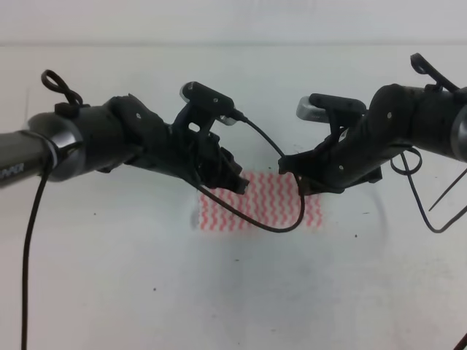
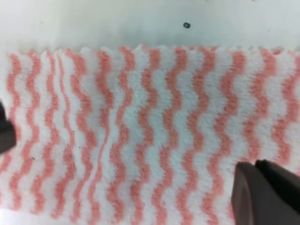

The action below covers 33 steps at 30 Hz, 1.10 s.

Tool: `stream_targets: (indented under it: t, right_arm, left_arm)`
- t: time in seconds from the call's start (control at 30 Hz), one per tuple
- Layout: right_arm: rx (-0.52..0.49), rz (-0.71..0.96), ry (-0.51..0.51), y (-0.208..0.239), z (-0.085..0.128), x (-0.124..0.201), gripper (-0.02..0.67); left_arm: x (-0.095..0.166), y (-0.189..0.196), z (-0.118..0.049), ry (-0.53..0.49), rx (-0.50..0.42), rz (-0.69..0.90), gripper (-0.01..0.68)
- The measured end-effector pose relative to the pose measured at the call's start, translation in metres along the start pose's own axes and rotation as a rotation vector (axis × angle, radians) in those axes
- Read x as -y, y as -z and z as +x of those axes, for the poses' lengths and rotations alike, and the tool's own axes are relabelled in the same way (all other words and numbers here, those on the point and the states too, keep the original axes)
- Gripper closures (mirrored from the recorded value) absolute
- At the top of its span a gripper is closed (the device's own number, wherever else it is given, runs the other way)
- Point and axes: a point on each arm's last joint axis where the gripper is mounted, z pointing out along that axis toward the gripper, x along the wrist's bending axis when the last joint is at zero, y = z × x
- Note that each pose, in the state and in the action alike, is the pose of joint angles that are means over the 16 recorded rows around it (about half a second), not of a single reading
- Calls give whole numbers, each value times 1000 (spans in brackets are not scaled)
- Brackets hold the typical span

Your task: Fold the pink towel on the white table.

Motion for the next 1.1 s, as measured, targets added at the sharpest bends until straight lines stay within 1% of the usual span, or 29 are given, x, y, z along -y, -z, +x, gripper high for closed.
stream_targets:
  t: [0.37, 0.47, 0.57, 1.1]
  right_arm:
    - [29, 18, -31, 3, -16, -3, 349]
    - [36, 23, -40, 4, -20, -4, 302]
    - [39, 26, -44, 4, -21, -5, 290]
    - [17, 17, -77, 4, -20, -6, 289]
  left_arm:
    - [3, -9, 3, 68, -7, -16, 678]
    - [4, -12, 4, 79, -10, -16, 678]
    - [5, -15, 5, 84, -15, -15, 678]
    - [6, -19, 5, 135, -2, -31, 678]
